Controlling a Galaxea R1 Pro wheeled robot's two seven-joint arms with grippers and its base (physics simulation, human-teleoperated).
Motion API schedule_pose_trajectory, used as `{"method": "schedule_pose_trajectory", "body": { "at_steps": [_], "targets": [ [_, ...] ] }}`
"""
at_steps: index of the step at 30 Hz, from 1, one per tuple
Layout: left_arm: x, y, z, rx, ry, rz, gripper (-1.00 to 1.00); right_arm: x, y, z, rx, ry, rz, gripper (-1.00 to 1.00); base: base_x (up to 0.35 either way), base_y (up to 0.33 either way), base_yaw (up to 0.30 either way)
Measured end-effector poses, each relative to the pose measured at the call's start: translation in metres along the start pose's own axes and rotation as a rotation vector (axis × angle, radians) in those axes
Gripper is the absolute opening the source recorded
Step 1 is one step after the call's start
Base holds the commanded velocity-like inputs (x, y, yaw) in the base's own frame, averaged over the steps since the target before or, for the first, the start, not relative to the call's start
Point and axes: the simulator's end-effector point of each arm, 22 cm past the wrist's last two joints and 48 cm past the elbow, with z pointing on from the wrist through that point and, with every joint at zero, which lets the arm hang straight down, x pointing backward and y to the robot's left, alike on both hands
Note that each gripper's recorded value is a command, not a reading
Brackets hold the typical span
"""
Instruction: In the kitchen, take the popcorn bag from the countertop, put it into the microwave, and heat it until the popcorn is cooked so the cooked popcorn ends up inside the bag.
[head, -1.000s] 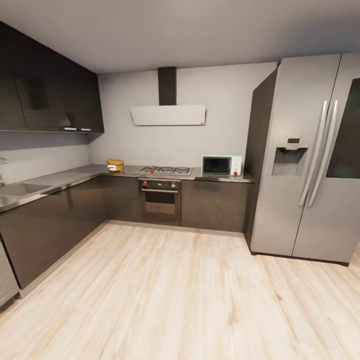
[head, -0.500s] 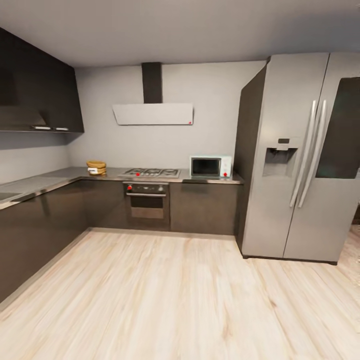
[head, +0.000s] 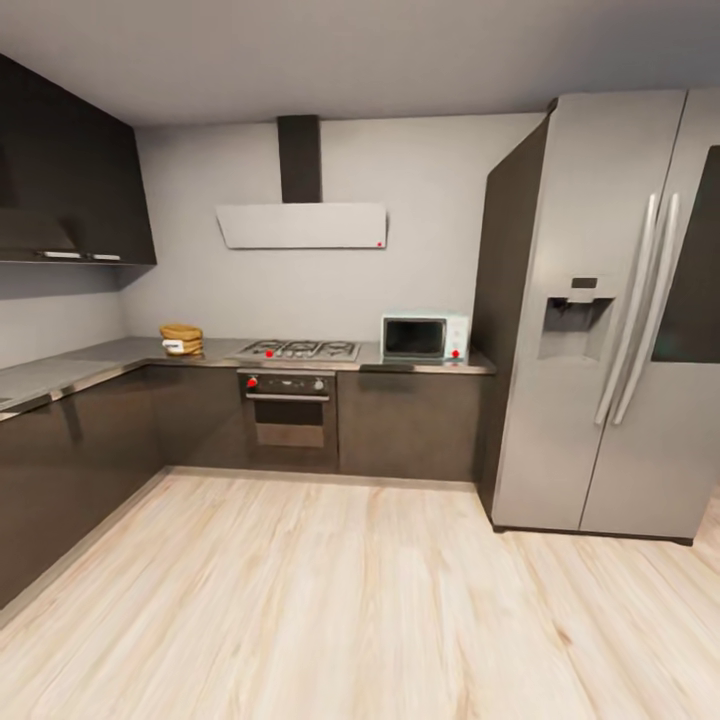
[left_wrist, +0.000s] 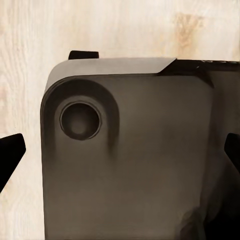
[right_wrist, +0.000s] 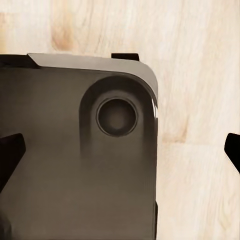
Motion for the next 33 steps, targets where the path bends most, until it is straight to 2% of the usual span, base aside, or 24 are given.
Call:
{"method": "schedule_pose_trajectory", "body": {
  "at_steps": [13,24,33],
  "targets": [
    [0.0003,0.0,0.0,0.0,0.001,-0.001,1.0,-0.001,0.0064,0.0,-0.008,-0.004,0.006,1.0,0.325,0.088,0.0],
    [0.0004,0.0,0.0,0.0,0.001,-0.002,1.0,-0.0019,0.0006,0.0,-0.001,-0.008,0.003,1.0,0.325,0.018,-0.002],
    [0.0001,0.0,0.0,0.0,0.0,-0.002,1.0,-0.0021,0.0017,0.0,-0.002,-0.009,0.007,1.0,0.324,0.0,-0.187]
  ]
}}
